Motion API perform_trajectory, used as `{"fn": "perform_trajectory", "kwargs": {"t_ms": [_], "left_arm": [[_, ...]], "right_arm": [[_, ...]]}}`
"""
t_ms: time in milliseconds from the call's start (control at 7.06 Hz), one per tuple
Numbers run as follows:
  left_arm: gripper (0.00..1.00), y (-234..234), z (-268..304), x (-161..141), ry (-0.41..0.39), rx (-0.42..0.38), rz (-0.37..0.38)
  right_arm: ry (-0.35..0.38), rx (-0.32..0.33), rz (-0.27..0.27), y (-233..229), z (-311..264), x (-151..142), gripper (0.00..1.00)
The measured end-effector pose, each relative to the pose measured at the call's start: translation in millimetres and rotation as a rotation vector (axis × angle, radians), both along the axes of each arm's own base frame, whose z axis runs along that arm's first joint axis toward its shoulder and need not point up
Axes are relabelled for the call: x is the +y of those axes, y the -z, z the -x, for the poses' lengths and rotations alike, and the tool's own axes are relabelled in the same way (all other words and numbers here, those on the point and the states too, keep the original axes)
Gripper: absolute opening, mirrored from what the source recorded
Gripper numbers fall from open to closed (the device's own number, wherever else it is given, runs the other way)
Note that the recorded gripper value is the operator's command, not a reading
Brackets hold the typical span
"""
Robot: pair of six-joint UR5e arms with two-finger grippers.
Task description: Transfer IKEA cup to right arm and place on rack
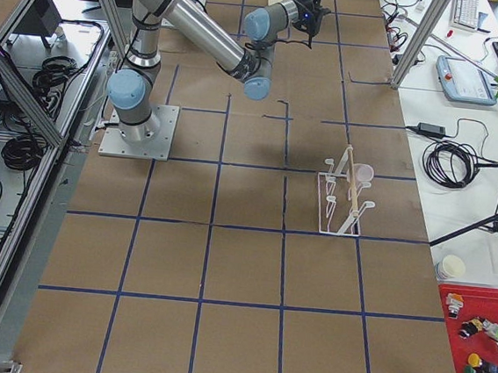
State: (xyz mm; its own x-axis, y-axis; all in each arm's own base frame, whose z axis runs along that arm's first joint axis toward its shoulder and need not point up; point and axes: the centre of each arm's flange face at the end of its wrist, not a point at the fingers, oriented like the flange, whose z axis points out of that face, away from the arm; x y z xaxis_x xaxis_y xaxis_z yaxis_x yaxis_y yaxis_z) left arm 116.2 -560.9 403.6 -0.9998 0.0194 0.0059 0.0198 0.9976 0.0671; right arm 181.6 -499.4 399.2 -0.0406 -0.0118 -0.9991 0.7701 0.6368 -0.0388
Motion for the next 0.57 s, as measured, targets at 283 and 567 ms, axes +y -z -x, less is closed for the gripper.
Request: {"fn": "perform_trajectory", "kwargs": {"t_ms": [283,567], "left_arm": [[0.00,-31.5,10.2,-24.7,0.042,0.001,0.049],[0.00,-36.2,46.7,-50.6,0.141,0.067,0.183]], "right_arm": [[0.058,-0.001,-0.012,9.1,0.7,5.5,1.00],[0.130,0.002,-0.025,14.6,0.8,5.1,1.00]]}}
